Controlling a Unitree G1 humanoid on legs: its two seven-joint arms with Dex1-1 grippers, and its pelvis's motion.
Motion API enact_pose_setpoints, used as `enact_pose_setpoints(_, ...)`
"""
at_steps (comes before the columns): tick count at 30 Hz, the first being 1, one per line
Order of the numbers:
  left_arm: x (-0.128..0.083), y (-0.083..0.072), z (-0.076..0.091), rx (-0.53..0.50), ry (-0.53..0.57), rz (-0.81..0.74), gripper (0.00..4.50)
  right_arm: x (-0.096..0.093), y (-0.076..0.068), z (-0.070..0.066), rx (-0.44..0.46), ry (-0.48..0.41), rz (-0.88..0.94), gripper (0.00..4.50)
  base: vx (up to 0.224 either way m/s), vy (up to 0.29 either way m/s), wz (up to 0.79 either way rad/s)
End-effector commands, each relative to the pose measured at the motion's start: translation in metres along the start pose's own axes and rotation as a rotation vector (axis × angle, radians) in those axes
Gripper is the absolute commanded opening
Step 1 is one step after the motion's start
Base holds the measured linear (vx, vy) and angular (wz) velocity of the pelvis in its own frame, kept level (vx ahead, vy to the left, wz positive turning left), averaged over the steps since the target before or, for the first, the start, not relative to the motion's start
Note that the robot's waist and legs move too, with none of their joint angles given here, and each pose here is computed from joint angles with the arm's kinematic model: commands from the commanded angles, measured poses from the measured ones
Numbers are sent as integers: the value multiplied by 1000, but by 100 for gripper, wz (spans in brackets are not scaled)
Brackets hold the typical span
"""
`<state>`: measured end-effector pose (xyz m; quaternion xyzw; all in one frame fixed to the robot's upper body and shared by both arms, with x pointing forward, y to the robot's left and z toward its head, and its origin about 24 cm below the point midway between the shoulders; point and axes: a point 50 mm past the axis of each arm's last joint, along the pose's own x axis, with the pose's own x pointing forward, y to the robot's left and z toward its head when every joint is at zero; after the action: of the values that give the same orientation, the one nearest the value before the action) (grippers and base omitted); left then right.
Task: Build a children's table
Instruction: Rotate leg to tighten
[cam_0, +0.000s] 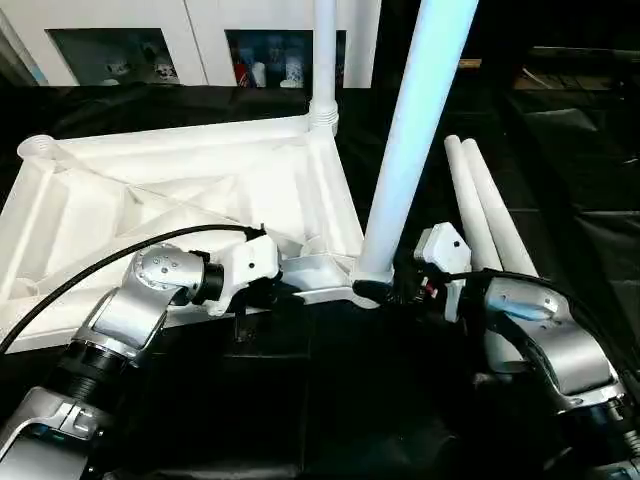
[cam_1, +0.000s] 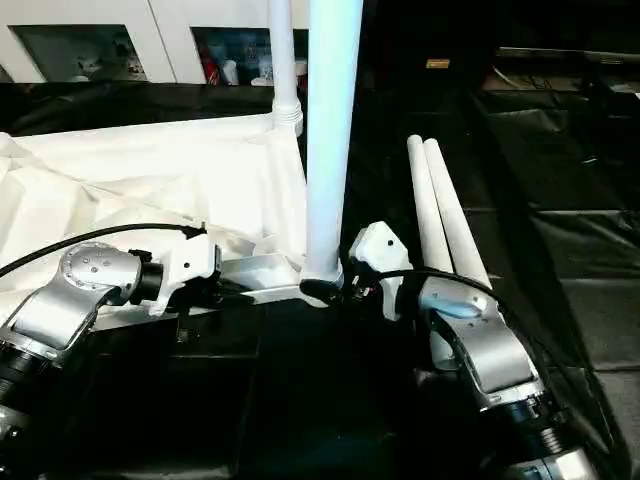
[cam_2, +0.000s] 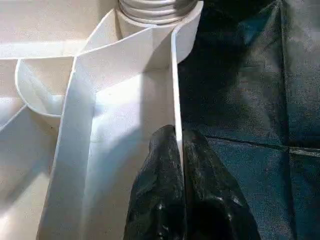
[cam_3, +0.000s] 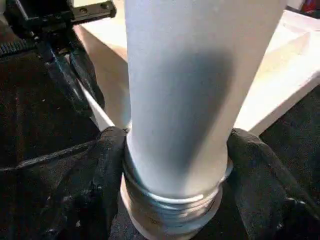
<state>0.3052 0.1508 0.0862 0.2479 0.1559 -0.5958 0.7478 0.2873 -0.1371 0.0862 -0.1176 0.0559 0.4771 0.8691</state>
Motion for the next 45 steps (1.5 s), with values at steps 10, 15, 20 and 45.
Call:
enact_pose_setpoints(10,40,5,-6,-207,9,253,0,40,5,-25,256,-6,-368,267,0,0,0)
enact_pose_setpoints(15,60,13,10,-268,-17,364,0,69,7,-26,353,40,-518,266,0,0,0)
enact_pose_setpoints(20,68,10,18,-241,-25,355,0,81,14,-23,372,45,-497,266,0,0,0)
enact_pose_setpoints(45,3,-23,-2,-58,-43,58,0,-14,-6,18,-44,-22,-37,380,0,0,0)
